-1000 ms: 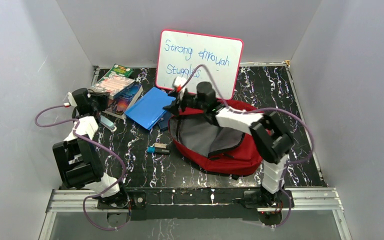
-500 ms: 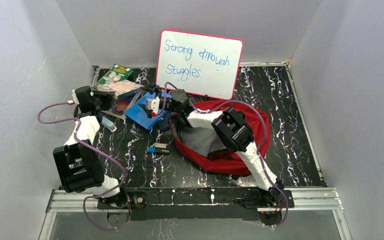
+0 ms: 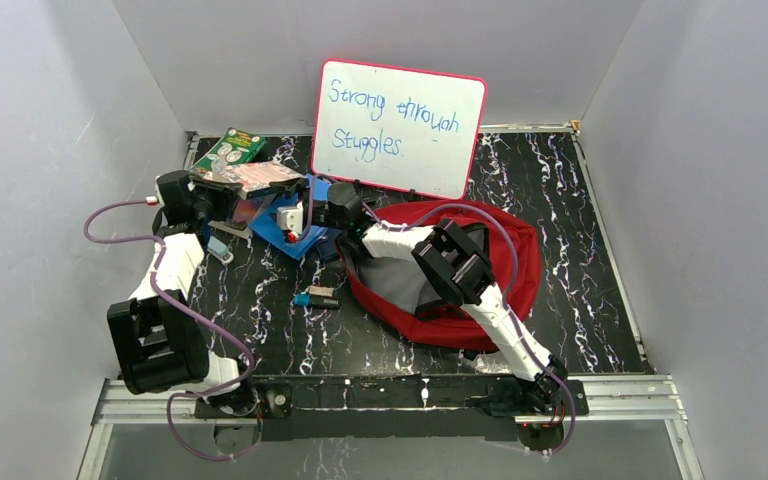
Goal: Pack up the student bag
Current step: Pick up the book at the corner of the board.
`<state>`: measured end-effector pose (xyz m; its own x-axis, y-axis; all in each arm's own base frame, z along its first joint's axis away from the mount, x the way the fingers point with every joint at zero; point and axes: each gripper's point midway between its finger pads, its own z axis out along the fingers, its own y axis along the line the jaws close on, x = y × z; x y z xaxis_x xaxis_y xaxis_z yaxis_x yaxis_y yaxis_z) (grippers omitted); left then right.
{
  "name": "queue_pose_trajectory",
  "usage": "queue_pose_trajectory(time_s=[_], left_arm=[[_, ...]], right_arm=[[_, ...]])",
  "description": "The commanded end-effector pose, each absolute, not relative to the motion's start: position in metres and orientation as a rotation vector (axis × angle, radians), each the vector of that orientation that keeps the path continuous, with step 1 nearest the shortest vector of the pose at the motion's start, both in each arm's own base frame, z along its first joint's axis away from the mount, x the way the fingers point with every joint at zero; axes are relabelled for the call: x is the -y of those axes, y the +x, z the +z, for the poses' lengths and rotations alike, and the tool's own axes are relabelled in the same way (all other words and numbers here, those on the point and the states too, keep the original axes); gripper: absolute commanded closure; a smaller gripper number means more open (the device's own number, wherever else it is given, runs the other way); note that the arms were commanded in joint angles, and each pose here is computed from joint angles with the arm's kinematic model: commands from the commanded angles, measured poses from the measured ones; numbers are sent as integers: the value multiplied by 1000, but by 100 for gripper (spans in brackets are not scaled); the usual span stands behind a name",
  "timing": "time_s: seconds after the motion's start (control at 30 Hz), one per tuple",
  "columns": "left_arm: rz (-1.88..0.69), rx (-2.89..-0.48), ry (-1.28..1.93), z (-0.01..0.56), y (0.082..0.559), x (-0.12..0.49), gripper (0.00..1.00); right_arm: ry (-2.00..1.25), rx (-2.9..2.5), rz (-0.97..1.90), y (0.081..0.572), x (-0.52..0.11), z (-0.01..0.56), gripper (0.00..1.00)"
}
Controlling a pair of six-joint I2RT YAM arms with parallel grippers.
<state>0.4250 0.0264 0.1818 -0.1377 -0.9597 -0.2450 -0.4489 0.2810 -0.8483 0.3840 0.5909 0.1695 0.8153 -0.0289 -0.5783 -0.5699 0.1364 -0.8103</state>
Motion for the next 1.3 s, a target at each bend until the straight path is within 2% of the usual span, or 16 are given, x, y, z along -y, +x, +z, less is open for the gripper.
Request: queue_pose_trajectory(time_s=[0.0,0.23,0.33,0.47,0.53,0.57,0.6,0.63,0.7,0.77,0.83,0.93,1.1,1.27], left_arm=[[-873,-1657,-1163,235,427,-14,100],[-898,-1703,-1125,244,413,1,100],[-899,-1707,-1107,254,409,3,100],[-894,-1709,-1066,269,406,4,100],[-901,-1720,-1047,276,404,7,100],[-911,-1719,-1027,282,404,8,100],[-918,-1716,-1005,290,404,10,100],[-922,-1713,-985,298,404,11,99],[-925,-1695,-943,320,404,12,73],[-933,-1665,-907,348,404,13,39],[-946,-1642,-874,369,403,15,29],[-1002,-1609,-833,395,399,21,23],[-1223,-1575,-767,419,383,49,22],[-1337,-1590,-693,431,357,81,21]], right_arm=[[-1361,-543,327,401,-592,174,22],[-1373,-603,211,424,-589,165,33],[-1326,-616,185,429,-584,173,53],[-1280,-612,169,431,-578,196,70],[-1255,-589,162,428,-574,213,85],[-1240,-581,156,426,-572,222,96],[-1219,-570,149,425,-568,234,100],[-1201,-561,141,424,-565,246,100],[-1167,-532,130,419,-556,272,100],[-1142,-511,112,413,-544,293,100],[-1109,-493,93,406,-530,315,100],[-1072,-477,50,393,-503,344,100],[-1011,-521,-22,370,-449,382,100],[-1012,-701,4,356,-407,401,100]])
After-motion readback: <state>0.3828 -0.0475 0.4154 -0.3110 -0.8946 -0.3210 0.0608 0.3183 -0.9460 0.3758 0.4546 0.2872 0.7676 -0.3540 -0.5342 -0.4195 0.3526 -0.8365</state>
